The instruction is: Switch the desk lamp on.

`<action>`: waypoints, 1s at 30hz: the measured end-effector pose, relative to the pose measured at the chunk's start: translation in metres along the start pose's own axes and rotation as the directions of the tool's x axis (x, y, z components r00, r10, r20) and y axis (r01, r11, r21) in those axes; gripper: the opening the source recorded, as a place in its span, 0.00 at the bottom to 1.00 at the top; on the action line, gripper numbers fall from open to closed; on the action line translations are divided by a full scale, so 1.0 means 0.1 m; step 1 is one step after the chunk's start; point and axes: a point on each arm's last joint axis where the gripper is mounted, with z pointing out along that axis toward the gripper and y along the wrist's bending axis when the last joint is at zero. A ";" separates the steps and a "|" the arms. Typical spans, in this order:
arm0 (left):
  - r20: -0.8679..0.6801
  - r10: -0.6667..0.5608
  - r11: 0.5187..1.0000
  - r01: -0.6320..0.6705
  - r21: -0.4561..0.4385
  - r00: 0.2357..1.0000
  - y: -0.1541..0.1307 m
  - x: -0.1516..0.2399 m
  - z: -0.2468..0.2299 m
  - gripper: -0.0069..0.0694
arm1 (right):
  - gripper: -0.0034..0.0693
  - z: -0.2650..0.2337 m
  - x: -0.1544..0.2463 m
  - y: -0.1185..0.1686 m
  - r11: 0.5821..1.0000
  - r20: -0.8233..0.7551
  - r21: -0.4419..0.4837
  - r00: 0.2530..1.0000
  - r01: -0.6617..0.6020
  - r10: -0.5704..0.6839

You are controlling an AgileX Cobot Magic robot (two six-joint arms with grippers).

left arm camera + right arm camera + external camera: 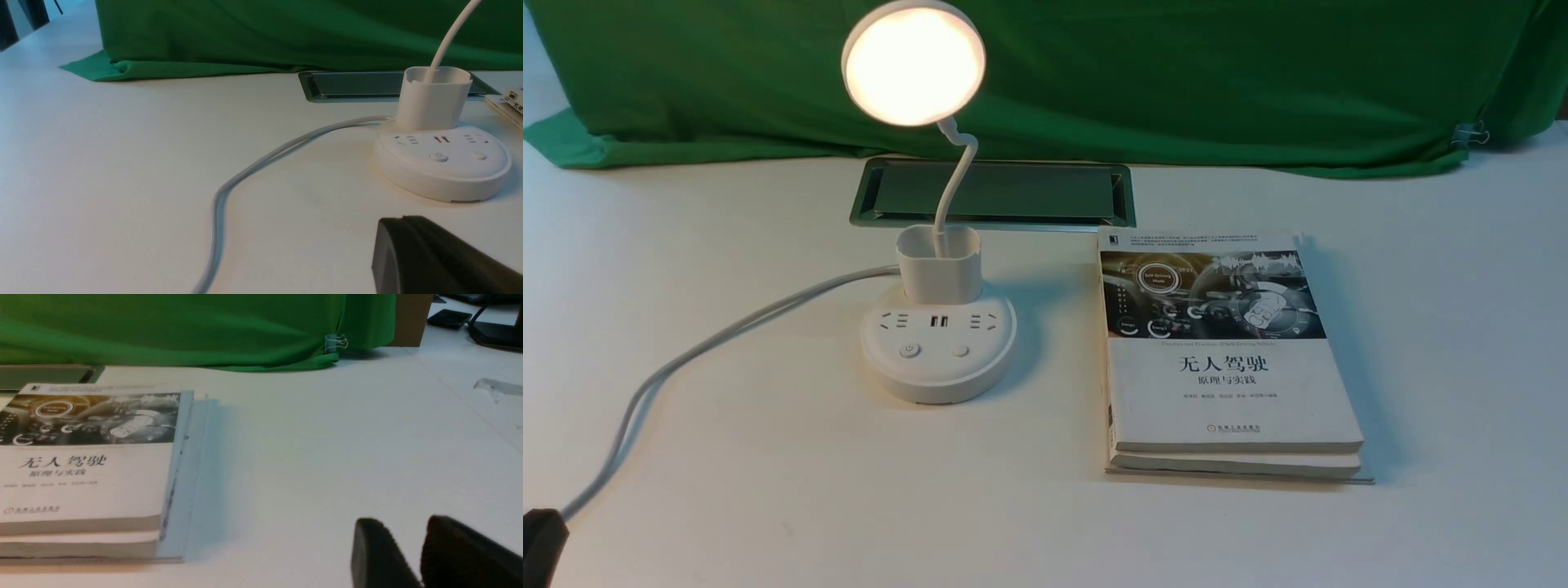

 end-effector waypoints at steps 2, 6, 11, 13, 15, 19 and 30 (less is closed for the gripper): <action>0.000 0.003 1.000 -0.003 0.006 1.000 0.00 0.00 0.00 0.09 | 0.37 0.00 0.00 0.00 1.000 0.000 0.000 1.000 0.000 0.000; 0.000 0.005 1.000 -0.005 0.006 1.000 0.00 0.00 0.00 0.09 | 0.37 0.00 0.00 0.00 1.000 0.000 0.000 1.000 0.000 0.000; 0.000 0.005 1.000 -0.005 0.006 1.000 0.00 0.00 0.00 0.09 | 0.37 0.00 0.00 0.00 1.000 0.000 0.000 1.000 0.000 0.000; 0.000 0.005 1.000 -0.005 0.006 1.000 0.00 0.00 0.00 0.09 | 0.37 0.00 0.00 0.00 1.000 0.000 0.000 1.000 0.000 0.000; 0.000 0.005 1.000 -0.005 0.006 1.000 0.00 0.00 0.00 0.09 | 0.38 0.00 0.00 0.00 1.000 0.000 0.000 1.000 0.000 0.000; 0.000 0.005 1.000 -0.005 0.006 1.000 0.00 0.00 0.00 0.09 | 0.38 0.00 0.00 0.00 1.000 -0.001 0.000 1.000 0.000 0.000; 0.000 0.005 1.000 -0.005 0.006 1.000 0.00 0.00 0.00 0.09 | 0.38 0.00 0.00 0.00 1.000 -0.001 0.000 1.000 0.000 0.000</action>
